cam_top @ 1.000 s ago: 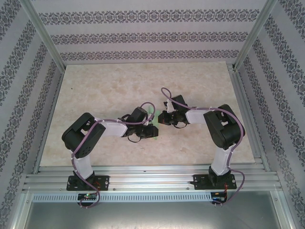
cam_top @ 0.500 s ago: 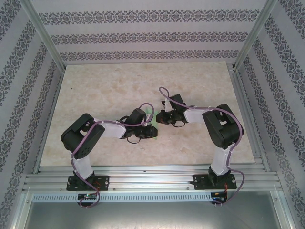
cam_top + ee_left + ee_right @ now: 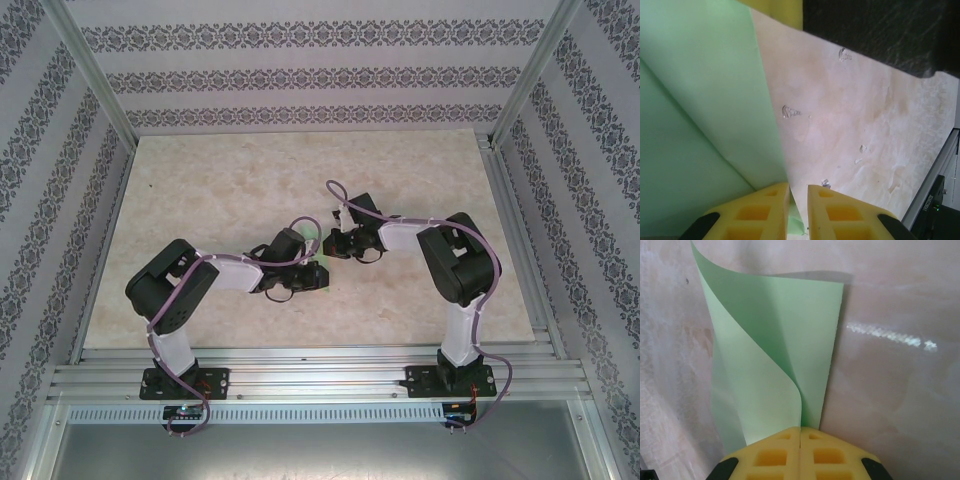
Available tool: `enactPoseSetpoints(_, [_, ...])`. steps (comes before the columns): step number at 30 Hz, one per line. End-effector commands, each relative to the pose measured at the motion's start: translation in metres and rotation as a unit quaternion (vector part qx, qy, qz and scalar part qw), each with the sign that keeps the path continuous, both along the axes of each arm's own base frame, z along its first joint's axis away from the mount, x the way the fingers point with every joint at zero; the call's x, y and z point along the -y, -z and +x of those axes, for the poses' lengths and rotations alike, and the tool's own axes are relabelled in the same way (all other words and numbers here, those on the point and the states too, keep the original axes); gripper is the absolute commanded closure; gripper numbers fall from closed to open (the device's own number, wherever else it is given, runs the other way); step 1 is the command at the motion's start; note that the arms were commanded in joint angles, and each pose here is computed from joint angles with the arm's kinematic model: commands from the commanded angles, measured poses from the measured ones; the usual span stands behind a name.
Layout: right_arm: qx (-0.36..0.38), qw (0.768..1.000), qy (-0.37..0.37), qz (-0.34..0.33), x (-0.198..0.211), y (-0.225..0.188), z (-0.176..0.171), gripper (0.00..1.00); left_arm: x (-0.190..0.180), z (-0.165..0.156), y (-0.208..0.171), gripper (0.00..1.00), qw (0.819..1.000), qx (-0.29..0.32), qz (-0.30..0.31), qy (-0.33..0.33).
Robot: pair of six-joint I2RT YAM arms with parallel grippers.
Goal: Fold a paper plane with a square sheet of paper (fold left side to right side)
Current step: Fourth fold the wing at the center of the table.
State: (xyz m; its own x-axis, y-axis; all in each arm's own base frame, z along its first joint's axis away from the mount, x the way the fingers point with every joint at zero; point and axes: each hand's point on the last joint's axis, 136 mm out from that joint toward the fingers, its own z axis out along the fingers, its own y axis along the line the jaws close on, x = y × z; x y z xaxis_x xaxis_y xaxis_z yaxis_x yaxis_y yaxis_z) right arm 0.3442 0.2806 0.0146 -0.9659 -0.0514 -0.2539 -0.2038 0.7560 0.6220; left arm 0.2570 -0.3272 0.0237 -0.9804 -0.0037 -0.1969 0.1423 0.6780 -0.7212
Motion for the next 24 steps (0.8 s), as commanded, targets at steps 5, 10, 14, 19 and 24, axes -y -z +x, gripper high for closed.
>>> enactPoseSetpoints(5, [-0.016, 0.996, 0.003, -0.091, 0.018, 0.033, -0.003, 0.99, -0.016, -0.014, -0.018, 0.72, 1.0, -0.017, -0.005, -0.001])
enactPoseSetpoints(10, [-0.017, 0.996, -0.004, -0.093, 0.015, 0.034, -0.004, 0.99, -0.044, 0.02, -0.064, 0.7, 0.998, 0.025, -0.034, -0.05])
enactPoseSetpoints(14, [-0.016, 0.996, -0.006, -0.09, 0.012, 0.033, -0.004, 0.99, -0.059, 0.046, -0.075, 0.73, 0.995, 0.035, -0.04, -0.079])
enactPoseSetpoints(19, [-0.015, 0.996, -0.009, -0.088, 0.009, 0.032, -0.005, 0.99, -0.044, 0.067, -0.072, 0.78, 0.995, 0.03, -0.057, -0.075])
enactPoseSetpoints(24, [-0.014, 0.996, -0.011, -0.087, 0.008, 0.031, -0.005, 0.99, -0.029, 0.079, -0.062, 0.81, 0.994, 0.016, -0.08, -0.069])
